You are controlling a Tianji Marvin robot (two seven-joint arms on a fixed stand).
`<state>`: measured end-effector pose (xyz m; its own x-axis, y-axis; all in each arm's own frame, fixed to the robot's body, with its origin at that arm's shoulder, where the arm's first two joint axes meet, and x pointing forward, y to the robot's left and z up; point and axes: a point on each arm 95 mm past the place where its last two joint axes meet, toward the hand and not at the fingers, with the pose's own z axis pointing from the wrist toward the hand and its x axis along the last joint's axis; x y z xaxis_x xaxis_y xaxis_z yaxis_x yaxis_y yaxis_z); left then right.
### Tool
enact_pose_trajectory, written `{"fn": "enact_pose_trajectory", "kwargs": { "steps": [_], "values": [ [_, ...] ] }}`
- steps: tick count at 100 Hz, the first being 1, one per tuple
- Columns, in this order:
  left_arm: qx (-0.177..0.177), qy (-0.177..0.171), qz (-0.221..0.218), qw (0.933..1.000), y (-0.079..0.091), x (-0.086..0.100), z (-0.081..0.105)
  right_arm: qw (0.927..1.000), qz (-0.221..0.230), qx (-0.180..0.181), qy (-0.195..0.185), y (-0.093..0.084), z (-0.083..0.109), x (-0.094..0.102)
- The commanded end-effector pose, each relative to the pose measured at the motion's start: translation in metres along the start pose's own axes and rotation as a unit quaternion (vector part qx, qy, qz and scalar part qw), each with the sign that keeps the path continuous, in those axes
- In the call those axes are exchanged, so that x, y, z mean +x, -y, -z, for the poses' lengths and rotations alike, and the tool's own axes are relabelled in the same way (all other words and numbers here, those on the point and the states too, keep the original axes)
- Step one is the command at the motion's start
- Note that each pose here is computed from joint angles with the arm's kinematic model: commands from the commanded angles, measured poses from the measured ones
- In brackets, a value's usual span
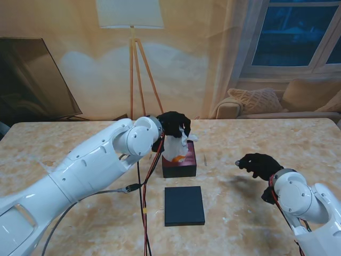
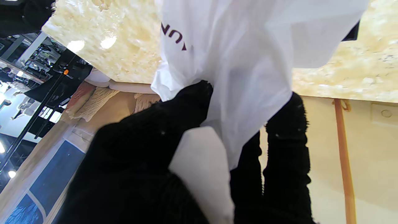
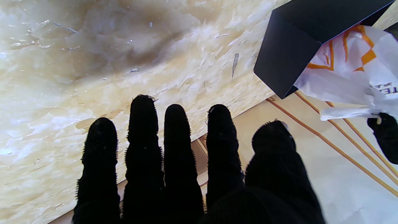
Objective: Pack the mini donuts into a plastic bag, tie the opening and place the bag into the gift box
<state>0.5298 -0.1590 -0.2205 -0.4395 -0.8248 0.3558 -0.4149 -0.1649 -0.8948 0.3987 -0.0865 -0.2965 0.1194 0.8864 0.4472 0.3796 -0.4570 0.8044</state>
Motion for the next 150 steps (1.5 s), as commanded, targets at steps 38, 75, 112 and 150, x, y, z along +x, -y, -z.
{"fn": "enact_pose_trajectory", "kwargs": {
  "steps": [38, 75, 112, 150],
  "values": [
    [-0.041, 0.001, -0.018, 0.999, -0.013, -0.01, -0.013, 1.0, 0.005, 0.008, 0.002, 0.004, 0.001, 0.002],
    [-0.079, -0.009, -0.048, 0.9957, -0.026, -0.008, -0.02, 0.9999, 0.011, 0.006, 0.009, 0.004, 0.0, 0.002],
    [-0.107, -0.011, -0.063, 0.9922, -0.037, -0.007, -0.026, 0.9999, 0.013, 0.009, 0.002, 0.003, 0.0, 0.001],
    [-0.129, 0.011, -0.017, 0.9914, -0.059, -0.007, -0.032, 0.9999, 0.013, 0.008, 0.005, 0.005, 0.0, 0.002]
  ]
}}
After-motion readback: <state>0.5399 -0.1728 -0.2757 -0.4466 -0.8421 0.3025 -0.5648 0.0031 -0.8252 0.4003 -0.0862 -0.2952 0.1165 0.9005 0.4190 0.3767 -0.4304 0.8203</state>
